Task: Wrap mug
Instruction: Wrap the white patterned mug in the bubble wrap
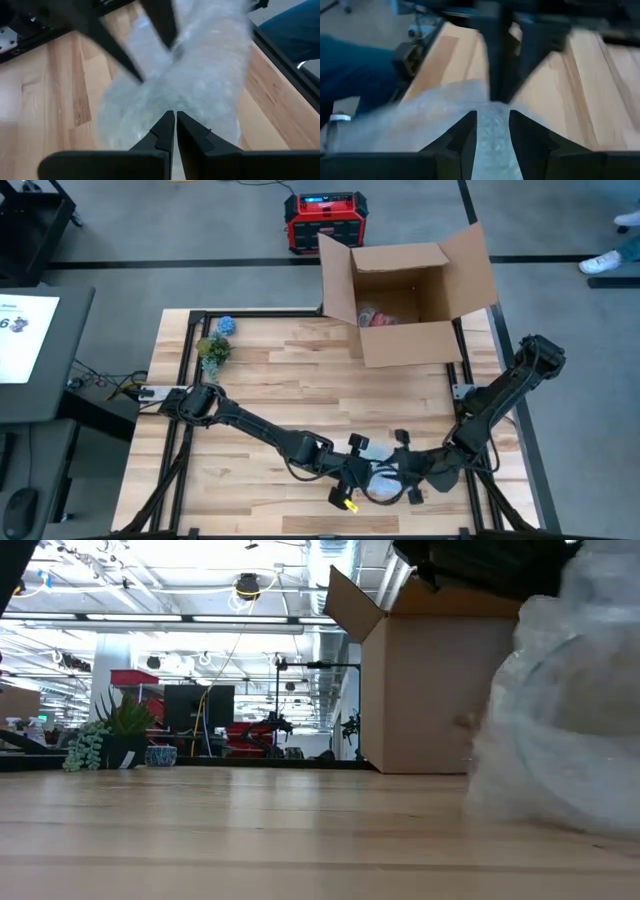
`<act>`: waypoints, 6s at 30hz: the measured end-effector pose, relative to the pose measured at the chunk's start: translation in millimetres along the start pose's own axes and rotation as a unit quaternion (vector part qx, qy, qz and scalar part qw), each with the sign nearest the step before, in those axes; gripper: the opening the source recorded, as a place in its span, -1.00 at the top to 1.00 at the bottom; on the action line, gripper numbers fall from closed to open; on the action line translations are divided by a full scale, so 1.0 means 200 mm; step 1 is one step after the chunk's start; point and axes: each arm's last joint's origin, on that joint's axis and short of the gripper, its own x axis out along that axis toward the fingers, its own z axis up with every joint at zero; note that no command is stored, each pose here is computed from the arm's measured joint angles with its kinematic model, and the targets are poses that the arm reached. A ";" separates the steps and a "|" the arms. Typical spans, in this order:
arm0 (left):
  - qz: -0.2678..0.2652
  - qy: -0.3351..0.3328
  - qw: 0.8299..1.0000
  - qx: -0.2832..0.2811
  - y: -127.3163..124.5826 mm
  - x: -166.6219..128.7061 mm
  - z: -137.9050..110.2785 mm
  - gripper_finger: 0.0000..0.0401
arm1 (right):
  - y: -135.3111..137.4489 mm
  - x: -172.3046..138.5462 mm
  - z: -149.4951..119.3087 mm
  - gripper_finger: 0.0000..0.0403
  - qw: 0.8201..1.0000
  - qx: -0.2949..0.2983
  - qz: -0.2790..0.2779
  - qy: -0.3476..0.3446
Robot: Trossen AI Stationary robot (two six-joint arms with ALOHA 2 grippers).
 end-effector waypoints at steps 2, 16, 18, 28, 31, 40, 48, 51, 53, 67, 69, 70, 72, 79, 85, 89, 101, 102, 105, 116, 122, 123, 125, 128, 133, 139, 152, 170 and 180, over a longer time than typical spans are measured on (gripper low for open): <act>0.000 -0.001 1.000 0.001 0.00 0.00 0.00 1.00 | 0.02 -0.01 0.02 0.47 0.999 -0.034 0.007 -0.006; -0.004 0.002 1.000 0.013 -0.04 -0.01 0.00 1.00 | -0.02 0.01 0.01 0.39 1.000 -0.027 -0.008 0.011; -0.007 0.004 1.000 0.021 -0.05 -0.03 0.02 1.00 | -0.03 0.01 0.01 0.31 0.999 -0.028 -0.013 0.017; -0.020 -0.020 0.998 0.058 -0.20 -0.10 0.08 1.00 | -0.05 0.03 0.02 -0.29 0.999 -0.023 -0.025 0.016; 0.017 -0.014 0.998 0.065 -0.23 -0.15 0.10 1.00 | -0.06 0.03 0.01 -0.32 0.999 -0.027 -0.039 0.017; 0.036 -0.075 0.996 0.033 -0.27 -0.35 0.21 1.00 | -0.08 0.02 -0.02 -0.31 0.996 -0.030 -0.064 0.046; -0.018 -0.160 0.987 -0.018 -0.33 -0.18 0.20 1.00 | -0.08 0.02 -0.02 -0.30 0.996 -0.030 -0.064 0.046; -0.041 -0.172 0.983 -0.045 -0.30 -0.12 0.18 1.00 | -0.06 0.01 -0.01 -0.30 0.996 -0.033 -0.061 0.048; -0.060 -0.168 0.982 -0.065 -0.28 -0.08 0.17 1.00 | -0.05 0.00 0.02 -0.30 0.997 -0.035 -0.057 0.046; -0.024 -0.064 0.995 -0.067 -0.26 -0.06 0.07 1.00 | 0.11 0.06 0.06 -0.30 0.998 0.025 0.048 0.030; 0.003 -0.039 0.997 -0.072 -0.28 -0.11 0.07 1.00 | 0.16 0.13 0.04 -0.30 0.997 0.036 0.064 0.020; 0.014 -0.030 0.997 -0.075 -0.29 -0.15 0.07 1.00 | 0.18 0.16 0.03 -0.30 0.996 0.040 0.075 0.017; 0.025 -0.021 0.996 -0.088 -0.34 -0.20 0.07 1.00 | 0.22 0.22 -0.01 -0.30 0.996 0.037 0.080 0.023; 0.073 0.019 0.987 -0.145 -0.50 -0.25 -0.01 1.00 | 0.25 0.43 -0.05 -0.30 0.999 0.017 0.012 0.043; 0.188 0.018 0.959 -0.212 -0.50 -0.18 -0.17 1.00 | 0.18 0.53 -0.03 -0.30 0.995 -0.037 -0.065 0.069; 0.209 0.025 0.946 -0.247 -0.50 -0.13 -0.30 1.00 | 0.13 0.53 -0.01 -0.30 0.989 -0.055 -0.111 0.082; 0.184 -0.047 0.946 -0.263 -0.52 -0.09 -0.28 0.84 | 0.13 0.35 0.12 -0.30 0.983 -0.093 -0.111 0.114; 0.179 -0.060 0.947 -0.261 -0.52 -0.09 -0.26 0.82 | 0.13 0.33 0.13 -0.30 0.983 -0.091 -0.108 0.113; 0.167 -0.081 0.949 -0.253 -0.52 -0.09 -0.23 0.76 | 0.15 0.26 0.12 -0.30 0.984 -0.076 -0.103 0.127; 0.162 -0.091 0.953 -0.240 -0.48 -0.07 -0.21 0.65 | 0.12 0.35 0.06 -0.46 0.977 -0.001 -0.070 0.200; 0.161 -0.090 0.953 -0.240 -0.48 -0.07 -0.21 0.64 | 0.05 0.42 0.03 -0.54 0.970 0.021 -0.098 0.223; 0.161 -0.089 0.953 -0.240 -0.48 -0.07 -0.22 0.64 | 0.04 0.42 0.03 -0.54 0.968 0.023 -0.100 0.228; 0.161 -0.088 0.953 -0.239 -0.48 -0.07 -0.22 0.64 | 0.02 0.42 0.02 -0.55 0.965 0.024 -0.105 0.238; 0.161 -0.087 0.954 -0.239 -0.48 -0.07 -0.22 0.64 | 0.01 0.41 0.01 -0.55 0.960 0.022 -0.108 0.258; 0.162 -0.086 0.954 -0.238 -0.48 -0.07 -0.22 0.65 | -0.01 0.41 -0.01 -0.55 0.955 0.035 -0.115 0.270; 0.164 -0.078 0.955 -0.233 -0.48 -0.07 -0.23 0.65 | -0.04 0.43 -0.03 -0.55 0.952 0.048 -0.117 0.280; 0.162 -0.079 0.962 -0.205 -0.51 -0.12 -0.21 0.65 | -0.09 0.30 0.10 -0.55 0.939 0.085 -0.051 0.329; 0.171 -0.065 0.969 -0.167 -0.48 -0.08 -0.22 0.65 | -0.12 0.37 -0.02 -0.82 0.900 0.133 -0.090 0.405; 0.100 -0.127 0.979 -0.126 -0.19 0.35 -0.35 0.39 | -0.11 0.23 0.04 -0.77 0.913 0.139 -0.105 0.370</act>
